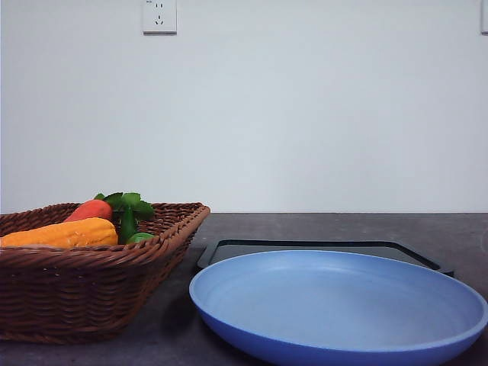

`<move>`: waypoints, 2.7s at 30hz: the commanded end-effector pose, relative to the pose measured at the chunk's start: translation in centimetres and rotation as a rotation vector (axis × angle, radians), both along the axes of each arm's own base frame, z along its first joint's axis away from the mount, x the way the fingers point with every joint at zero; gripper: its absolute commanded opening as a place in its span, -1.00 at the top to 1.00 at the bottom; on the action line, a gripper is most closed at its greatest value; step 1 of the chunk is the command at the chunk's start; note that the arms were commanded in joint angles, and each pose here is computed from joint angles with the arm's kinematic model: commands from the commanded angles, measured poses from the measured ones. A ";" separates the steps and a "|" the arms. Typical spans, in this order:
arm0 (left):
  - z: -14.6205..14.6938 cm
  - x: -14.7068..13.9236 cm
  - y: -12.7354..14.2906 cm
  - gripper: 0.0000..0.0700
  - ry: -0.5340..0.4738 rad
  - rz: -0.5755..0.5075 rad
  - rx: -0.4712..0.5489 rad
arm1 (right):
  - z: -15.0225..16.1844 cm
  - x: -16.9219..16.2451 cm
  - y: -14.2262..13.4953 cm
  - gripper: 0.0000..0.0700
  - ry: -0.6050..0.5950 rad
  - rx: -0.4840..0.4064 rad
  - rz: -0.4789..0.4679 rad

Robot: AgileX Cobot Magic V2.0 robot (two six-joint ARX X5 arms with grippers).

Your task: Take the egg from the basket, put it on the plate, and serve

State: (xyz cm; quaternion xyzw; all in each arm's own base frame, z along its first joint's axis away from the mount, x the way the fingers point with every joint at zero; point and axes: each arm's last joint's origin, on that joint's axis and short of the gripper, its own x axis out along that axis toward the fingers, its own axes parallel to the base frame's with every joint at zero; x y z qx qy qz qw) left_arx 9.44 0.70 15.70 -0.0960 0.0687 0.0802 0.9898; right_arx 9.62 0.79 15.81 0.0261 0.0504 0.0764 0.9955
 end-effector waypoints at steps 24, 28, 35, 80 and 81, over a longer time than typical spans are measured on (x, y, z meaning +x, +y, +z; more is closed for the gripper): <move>1.7 -0.3 -0.9 1.00 -0.037 -0.278 -0.341 | 2.7 -0.5 0.1 1.00 -0.019 0.412 0.033; 3.3 -0.5 -1.0 1.00 0.013 -0.314 -0.321 | 4.5 -1.2 0.1 1.00 0.028 0.408 0.020; 6.5 0.5 -1.4 1.00 0.128 -0.451 -0.278 | 8.6 -1.5 0.1 1.00 0.125 0.333 0.008; 9.1 7.4 -5.8 0.12 0.557 -0.939 -0.259 | -0.8 11.3 6.3 0.52 1.179 0.236 0.427; 9.1 7.4 -5.8 0.12 0.557 -0.938 -0.259 | -1.0 11.4 6.4 0.58 1.184 0.235 0.429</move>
